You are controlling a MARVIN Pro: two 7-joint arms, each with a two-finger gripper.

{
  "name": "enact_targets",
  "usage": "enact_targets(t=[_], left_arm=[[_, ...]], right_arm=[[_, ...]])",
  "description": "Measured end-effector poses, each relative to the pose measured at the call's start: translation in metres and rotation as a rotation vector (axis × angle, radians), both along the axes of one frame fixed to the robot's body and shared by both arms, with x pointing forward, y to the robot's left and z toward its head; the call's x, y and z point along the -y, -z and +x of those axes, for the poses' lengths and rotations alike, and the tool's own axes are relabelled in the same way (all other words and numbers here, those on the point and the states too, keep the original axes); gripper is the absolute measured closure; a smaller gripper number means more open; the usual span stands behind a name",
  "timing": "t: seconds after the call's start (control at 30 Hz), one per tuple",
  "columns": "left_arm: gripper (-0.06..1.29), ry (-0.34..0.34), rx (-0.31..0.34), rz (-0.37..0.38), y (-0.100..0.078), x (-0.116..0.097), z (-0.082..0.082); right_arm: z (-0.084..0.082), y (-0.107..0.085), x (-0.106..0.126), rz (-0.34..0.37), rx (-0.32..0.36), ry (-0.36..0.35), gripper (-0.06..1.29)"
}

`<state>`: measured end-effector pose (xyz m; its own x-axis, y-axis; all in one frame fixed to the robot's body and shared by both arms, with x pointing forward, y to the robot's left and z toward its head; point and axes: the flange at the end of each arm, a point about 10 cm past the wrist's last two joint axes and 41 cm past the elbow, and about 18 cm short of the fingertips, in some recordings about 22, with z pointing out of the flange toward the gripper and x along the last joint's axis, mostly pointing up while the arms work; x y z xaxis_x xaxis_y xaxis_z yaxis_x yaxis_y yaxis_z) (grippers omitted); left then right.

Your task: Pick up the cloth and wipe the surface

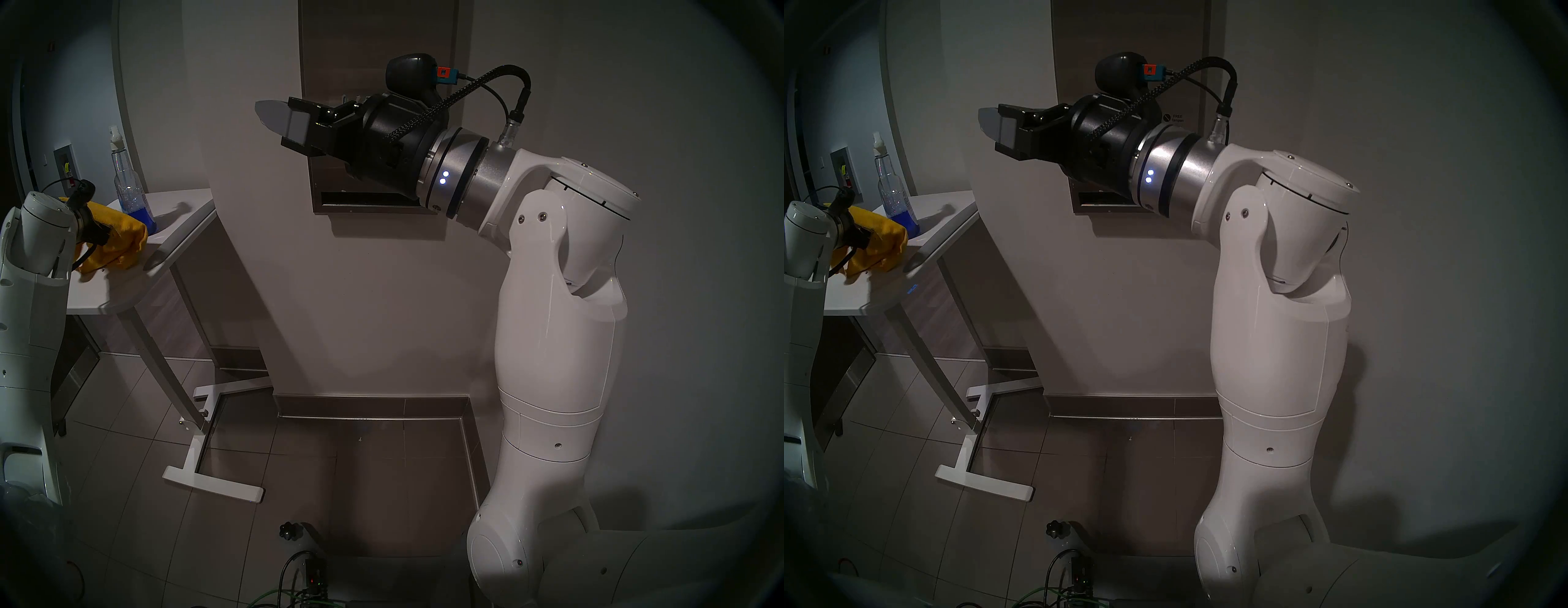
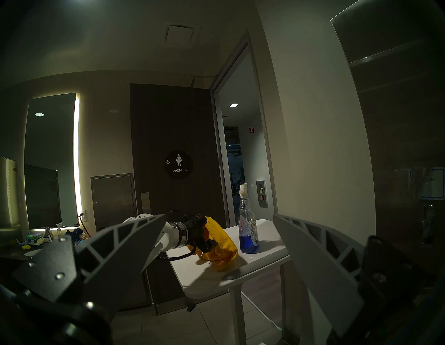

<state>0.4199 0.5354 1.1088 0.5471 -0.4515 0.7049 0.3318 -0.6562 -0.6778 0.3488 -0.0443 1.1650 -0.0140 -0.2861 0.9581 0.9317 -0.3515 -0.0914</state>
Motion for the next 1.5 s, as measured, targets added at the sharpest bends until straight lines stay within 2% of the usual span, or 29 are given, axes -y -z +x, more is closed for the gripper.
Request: enact_targets(t=[0.03,0.07,0.1,0.13,0.27,0.37,0.43,0.47,0.5,0.53,0.63,0.67,0.7,0.73,0.77,0.8,0.93,0.97,1.03,1.07,1.1,1.13,1.37,1.4,1.47,1.5], left_arm=[[0.49,-0.008,0.008,0.004,-0.001,-0.002,0.0],[0.33,-0.014,0.014,0.007,-0.002,-0.003,0.0],[0.03,-0.02,0.019,0.011,-0.003,-0.004,0.0],[-0.02,-0.025,0.024,0.015,-0.004,-0.005,0.0],[-0.02,-0.041,0.051,0.006,-0.008,-0.01,0.0],[-0.02,-0.038,0.086,-0.037,-0.012,-0.012,-0.001],[0.13,-0.032,0.11,-0.072,-0.013,-0.013,0.0],[0.46,-0.026,0.126,-0.095,-0.014,-0.013,0.0],[1.06,-0.02,0.14,-0.116,-0.015,-0.013,0.001],[1.22,-0.018,0.148,-0.126,-0.016,-0.013,0.001],[1.25,-0.009,0.176,-0.158,-0.019,-0.012,0.003],[1.16,-0.007,0.184,-0.166,-0.019,-0.011,0.003],[0.65,-0.008,0.192,-0.173,-0.02,-0.011,0.004],[0.3,-0.008,0.195,-0.175,-0.02,-0.01,0.004],[0.04,-0.009,0.201,-0.179,-0.02,-0.01,0.005],[-0.01,-0.011,0.206,-0.181,-0.021,-0.01,0.005],[0.0,-0.04,0.235,-0.188,-0.024,-0.013,0.003],[0.04,-0.052,0.245,-0.194,-0.025,-0.014,0.002],[0.42,-0.079,0.263,-0.211,-0.027,-0.019,-0.001],[0.7,-0.099,0.272,-0.222,-0.027,-0.021,-0.003],[1.12,-0.117,0.28,-0.234,-0.028,-0.024,-0.004],[1.22,-0.138,0.288,-0.244,-0.028,-0.026,-0.006],[1.25,-0.211,0.318,-0.276,-0.03,-0.033,-0.01],[1.2,-0.219,0.323,-0.285,-0.031,-0.033,-0.01],[0.95,-0.224,0.329,-0.297,-0.031,-0.033,-0.011],[0.16,-0.225,0.339,-0.315,-0.031,-0.034,-0.011]], right_arm=[[0.0,0.0,0.0,0.0,0.0,0.0,0.08],[0.0,0.0,0.0,0.0,0.0,0.0,0.08],[0.0,0.0,0.0,0.0,0.0,0.0,0.08],[0.0,0.0,0.0,0.0,0.0,0.0,0.08],[0.0,0.0,0.0,0.0,0.0,0.0,0.08],[0.0,0.0,0.0,0.0,0.0,0.0,0.08],[0.0,0.0,0.0,0.0,0.0,0.0,0.08],[0.0,0.0,0.0,0.0,0.0,0.0,0.08],[0.0,0.0,0.0,0.0,0.0,0.0,0.08],[0.0,0.0,0.0,0.0,0.0,0.0,0.08],[0.0,0.0,0.0,0.0,0.0,0.0,0.08],[0.0,0.0,0.0,0.0,0.0,0.0,0.08],[0.0,0.0,0.0,0.0,0.0,0.0,0.08],[0.0,0.0,0.0,0.0,0.0,0.0,0.08],[0.0,0.0,0.0,0.0,0.0,0.0,0.08],[0.0,0.0,0.0,0.0,0.0,0.0,0.08],[0.0,0.0,0.0,0.0,0.0,0.0,0.08],[0.0,0.0,0.0,0.0,0.0,0.0,0.08],[0.0,0.0,0.0,0.0,0.0,0.0,0.08],[0.0,0.0,0.0,0.0,0.0,0.0,0.08],[0.0,0.0,0.0,0.0,0.0,0.0,0.08],[0.0,0.0,0.0,0.0,0.0,0.0,0.08],[0.0,0.0,0.0,0.0,0.0,0.0,0.08],[0.0,0.0,0.0,0.0,0.0,0.0,0.08],[0.0,0.0,0.0,0.0,0.0,0.0,0.08],[0.0,0.0,0.0,0.0,0.0,0.0,0.08]])
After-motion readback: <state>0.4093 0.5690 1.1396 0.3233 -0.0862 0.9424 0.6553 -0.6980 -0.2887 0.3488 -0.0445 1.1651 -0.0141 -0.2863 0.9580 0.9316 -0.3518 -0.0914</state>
